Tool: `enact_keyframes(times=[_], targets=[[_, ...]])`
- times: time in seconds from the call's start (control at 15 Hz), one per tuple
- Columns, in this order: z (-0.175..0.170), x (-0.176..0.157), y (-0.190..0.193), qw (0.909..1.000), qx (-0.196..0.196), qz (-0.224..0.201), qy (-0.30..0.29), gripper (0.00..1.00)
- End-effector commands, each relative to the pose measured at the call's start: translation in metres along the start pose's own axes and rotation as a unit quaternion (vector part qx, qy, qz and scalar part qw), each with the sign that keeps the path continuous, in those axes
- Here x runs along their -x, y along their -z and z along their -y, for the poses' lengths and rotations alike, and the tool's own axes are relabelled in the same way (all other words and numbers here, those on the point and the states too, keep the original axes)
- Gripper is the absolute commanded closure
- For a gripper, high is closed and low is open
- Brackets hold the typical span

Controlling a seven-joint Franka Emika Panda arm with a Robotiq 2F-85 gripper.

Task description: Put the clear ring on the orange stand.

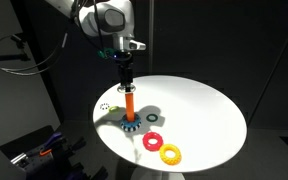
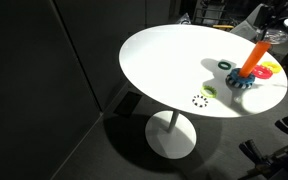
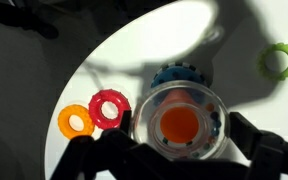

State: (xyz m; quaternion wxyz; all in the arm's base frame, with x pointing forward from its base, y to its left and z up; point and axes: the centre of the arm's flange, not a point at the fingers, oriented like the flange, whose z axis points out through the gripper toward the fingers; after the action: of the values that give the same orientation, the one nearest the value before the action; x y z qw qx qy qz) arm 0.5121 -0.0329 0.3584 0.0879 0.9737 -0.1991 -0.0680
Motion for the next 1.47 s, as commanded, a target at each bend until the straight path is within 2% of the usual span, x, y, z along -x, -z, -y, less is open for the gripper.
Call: enact_keyframes(times=[0.0,0.67,1.4], targets=[[-0.004,0.000,-0.010,0.9999,0.002,-0.005,-0.009,0.31],[-0.011,-0.007,-0.019,0.9995,-0.007,-0.022,-0.020,0.31],[-0.012,-0.007,-0.031,0.9997,-0.001,-0.009,-0.022,0.31]])
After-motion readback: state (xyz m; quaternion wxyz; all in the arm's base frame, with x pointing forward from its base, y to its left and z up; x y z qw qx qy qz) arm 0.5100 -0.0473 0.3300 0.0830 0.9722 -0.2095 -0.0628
